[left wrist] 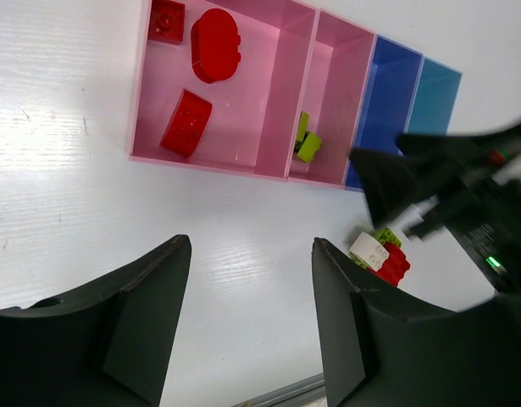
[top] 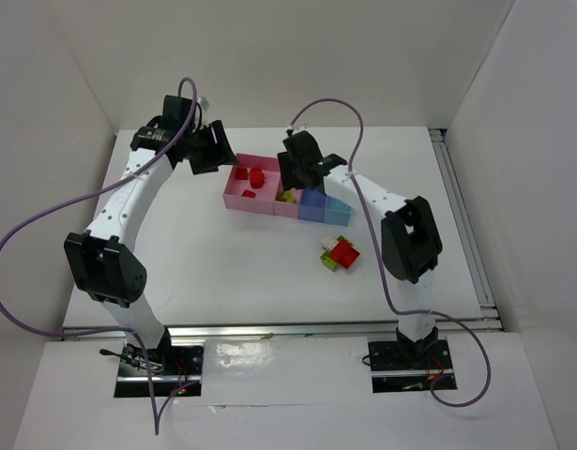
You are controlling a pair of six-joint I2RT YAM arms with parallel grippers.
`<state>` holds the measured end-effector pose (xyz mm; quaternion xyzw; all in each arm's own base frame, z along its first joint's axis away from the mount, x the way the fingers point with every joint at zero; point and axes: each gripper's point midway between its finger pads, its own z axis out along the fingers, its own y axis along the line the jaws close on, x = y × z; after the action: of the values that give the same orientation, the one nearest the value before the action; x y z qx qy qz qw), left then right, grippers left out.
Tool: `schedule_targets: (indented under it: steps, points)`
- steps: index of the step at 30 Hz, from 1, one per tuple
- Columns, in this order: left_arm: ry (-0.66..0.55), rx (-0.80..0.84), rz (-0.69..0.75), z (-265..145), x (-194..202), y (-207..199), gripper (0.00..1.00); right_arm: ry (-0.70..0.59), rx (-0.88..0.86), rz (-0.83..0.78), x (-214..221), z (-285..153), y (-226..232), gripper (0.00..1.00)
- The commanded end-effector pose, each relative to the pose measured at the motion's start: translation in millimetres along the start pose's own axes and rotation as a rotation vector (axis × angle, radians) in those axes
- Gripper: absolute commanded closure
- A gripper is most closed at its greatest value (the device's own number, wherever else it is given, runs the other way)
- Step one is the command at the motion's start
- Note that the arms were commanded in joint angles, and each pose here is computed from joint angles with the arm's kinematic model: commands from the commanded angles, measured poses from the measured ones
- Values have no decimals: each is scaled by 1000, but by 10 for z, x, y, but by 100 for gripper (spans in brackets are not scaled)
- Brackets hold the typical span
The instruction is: Sort the legos into containers by color
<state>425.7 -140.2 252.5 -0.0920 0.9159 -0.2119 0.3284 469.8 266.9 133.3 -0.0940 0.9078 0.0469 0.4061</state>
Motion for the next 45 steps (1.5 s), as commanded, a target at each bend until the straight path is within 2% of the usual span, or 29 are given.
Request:
schedule_targets:
  steps: [1,2,3,5,7,9,11,15,18,22,27,36,45]
  points:
    - [-49,26,37,-143,-60,-131,30,-143,22,100,-408,-673,-282,34]
    - [-38,4,54,-119,-3,-102,30,-92,47,85,-138,-680,-371,34]
    - [-28,18,79,-110,53,-182,30,-118,60,114,-168,-892,-494,36]
    - [-8,12,100,-84,165,-198,30,-53,62,110,124,-1037,-599,34]
    - [25,24,110,-42,286,-237,32,87,62,101,739,-1198,-699,27]
    - [54,31,117,21,377,-265,32,148,64,126,998,-1324,-741,16]
    - [66,46,135,25,445,-355,32,188,49,175,1178,-1486,-742,12]
    - [99,57,128,98,553,-434,32,256,44,363,1523,-1606,-682,12]
    - [113,96,163,97,610,-584,32,248,39,439,1612,-1632,-668,13]
    - [153,132,224,154,792,-764,33,264,43,457,1658,-1587,-672,13]
    - [220,126,235,228,1028,-747,33,327,-45,456,1843,-1528,-562,12]
    - [239,135,240,256,1088,-777,34,313,10,472,1961,-1370,-767,10]
    - [245,140,246,277,1108,-812,34,253,52,453,1789,-1182,-998,7]
